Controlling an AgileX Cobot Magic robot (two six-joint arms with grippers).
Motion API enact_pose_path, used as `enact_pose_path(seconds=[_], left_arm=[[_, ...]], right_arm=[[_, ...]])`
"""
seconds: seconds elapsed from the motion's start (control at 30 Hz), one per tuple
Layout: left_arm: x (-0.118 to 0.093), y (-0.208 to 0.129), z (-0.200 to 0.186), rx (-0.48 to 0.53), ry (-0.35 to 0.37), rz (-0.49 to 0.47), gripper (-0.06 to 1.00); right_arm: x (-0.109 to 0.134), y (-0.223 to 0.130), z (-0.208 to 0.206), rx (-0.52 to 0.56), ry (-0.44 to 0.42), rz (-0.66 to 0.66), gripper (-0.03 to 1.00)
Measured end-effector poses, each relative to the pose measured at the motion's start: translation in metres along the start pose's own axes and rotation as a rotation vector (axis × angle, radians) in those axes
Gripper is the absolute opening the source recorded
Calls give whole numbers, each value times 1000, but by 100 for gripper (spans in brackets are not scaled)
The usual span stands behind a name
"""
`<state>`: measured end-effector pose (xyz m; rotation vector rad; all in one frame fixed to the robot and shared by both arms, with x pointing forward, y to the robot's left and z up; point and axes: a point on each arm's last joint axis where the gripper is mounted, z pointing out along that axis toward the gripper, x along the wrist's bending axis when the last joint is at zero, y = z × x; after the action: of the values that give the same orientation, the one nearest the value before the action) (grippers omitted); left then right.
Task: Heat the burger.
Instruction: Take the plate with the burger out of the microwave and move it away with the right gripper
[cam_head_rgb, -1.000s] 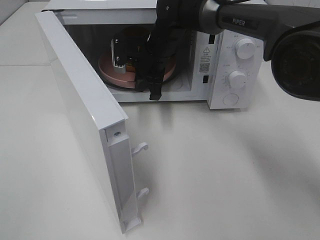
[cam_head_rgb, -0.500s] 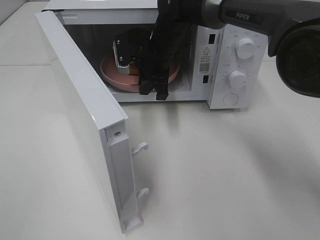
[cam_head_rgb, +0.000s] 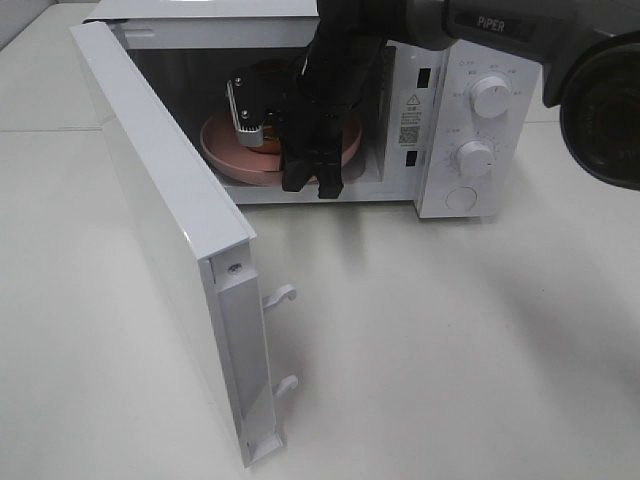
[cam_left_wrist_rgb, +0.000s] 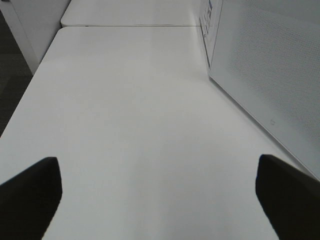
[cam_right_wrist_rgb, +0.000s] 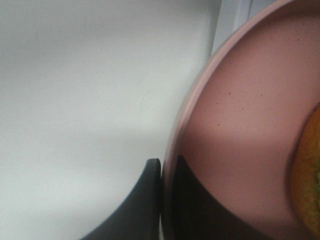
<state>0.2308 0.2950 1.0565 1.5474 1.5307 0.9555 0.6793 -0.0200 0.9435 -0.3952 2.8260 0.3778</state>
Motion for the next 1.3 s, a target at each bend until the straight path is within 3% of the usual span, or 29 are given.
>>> enact_pose_path(seconds=[0.6,1.3], left_arm=[[0,0,0,0,0,0,99],[0,0,0,0,0,0,99]], right_arm=[[4,2,-20,1,25,-3,3],[42,-2,-46,-1,-39,-32,4]])
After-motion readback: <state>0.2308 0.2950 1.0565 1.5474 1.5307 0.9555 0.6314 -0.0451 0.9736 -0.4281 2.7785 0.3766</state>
